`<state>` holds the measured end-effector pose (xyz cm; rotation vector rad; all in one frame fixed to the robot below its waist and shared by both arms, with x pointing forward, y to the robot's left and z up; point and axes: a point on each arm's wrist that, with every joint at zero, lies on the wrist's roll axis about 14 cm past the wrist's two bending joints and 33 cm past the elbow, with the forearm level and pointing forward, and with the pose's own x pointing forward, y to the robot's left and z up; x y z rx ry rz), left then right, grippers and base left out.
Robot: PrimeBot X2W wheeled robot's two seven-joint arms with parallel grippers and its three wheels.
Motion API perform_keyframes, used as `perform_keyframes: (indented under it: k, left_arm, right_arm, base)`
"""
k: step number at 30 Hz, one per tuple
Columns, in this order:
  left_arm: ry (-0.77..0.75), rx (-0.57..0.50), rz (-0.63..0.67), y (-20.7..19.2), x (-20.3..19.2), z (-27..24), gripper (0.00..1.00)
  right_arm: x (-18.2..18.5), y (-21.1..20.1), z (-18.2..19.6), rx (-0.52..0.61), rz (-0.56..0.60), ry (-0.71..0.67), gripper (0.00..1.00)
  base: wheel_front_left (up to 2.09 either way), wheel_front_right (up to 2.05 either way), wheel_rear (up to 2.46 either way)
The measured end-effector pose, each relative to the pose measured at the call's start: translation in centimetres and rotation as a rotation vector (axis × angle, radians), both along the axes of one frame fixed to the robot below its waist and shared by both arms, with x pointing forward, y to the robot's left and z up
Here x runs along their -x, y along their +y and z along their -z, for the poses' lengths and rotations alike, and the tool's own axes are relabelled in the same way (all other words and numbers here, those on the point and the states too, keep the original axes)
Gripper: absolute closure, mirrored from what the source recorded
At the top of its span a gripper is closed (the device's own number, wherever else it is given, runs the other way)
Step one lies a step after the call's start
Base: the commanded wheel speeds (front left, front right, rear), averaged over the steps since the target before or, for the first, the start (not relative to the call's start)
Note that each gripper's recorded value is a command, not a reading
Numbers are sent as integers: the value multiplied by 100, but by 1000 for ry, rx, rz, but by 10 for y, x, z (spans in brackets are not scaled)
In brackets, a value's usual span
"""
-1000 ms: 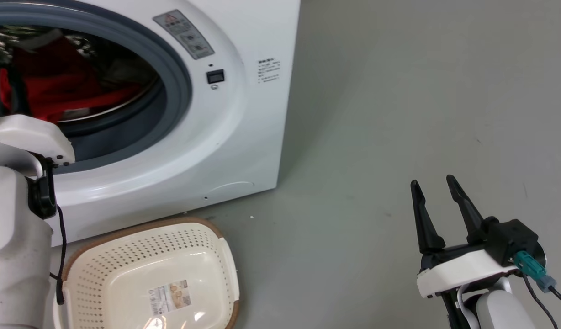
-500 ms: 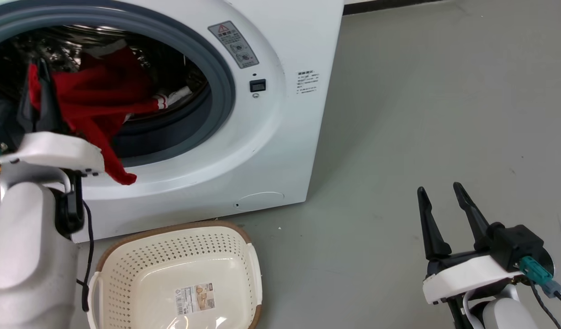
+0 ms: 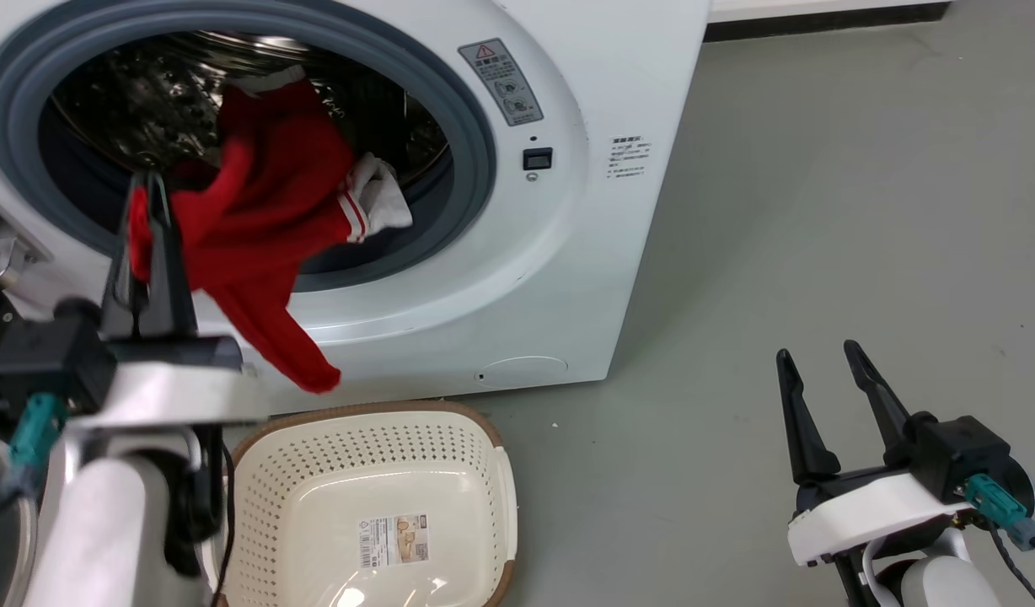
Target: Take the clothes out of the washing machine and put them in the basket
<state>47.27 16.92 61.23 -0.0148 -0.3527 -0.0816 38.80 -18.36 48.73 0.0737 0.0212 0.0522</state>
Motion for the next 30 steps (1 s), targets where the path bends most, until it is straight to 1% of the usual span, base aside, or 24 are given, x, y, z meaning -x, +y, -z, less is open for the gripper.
perform_keyframes:
  k: [4,8,12,16,17,19,24,30]
  left_arm:
    - [46,17,-9,-1,23,12,100]
    - [151,55,-8,-5,39,40,100]
    - [322,106,-19,-7,54,89,100]
    - [550,143,-28,-12,74,160,100]
    - [598,138,-28,-14,79,177,100]
    - [670,171,-38,-17,86,203,100]
    - [789,190,-60,-17,86,255,100]
    - [888,218,-81,-14,60,303,100]
  right_arm:
    - [-3,6,-1,2,-18,1,0]
    - [-7,11,1,8,-36,9,0]
    - [-11,15,6,8,-49,23,0]
    - [-16,18,11,8,-57,36,0]
    - [-18,18,13,8,-58,38,0]
    - [-23,19,14,9,-61,41,0]
    - [-34,23,25,13,-74,64,0]
    - [-50,20,37,17,-68,77,0]
  base:
    - [0,0,0]
    - [0,0,0]
    - [0,0,0]
    - [0,0,0]
    - [0,0,0]
    - [0,0,0]
    - [0,0,0]
    - [0,0,0]
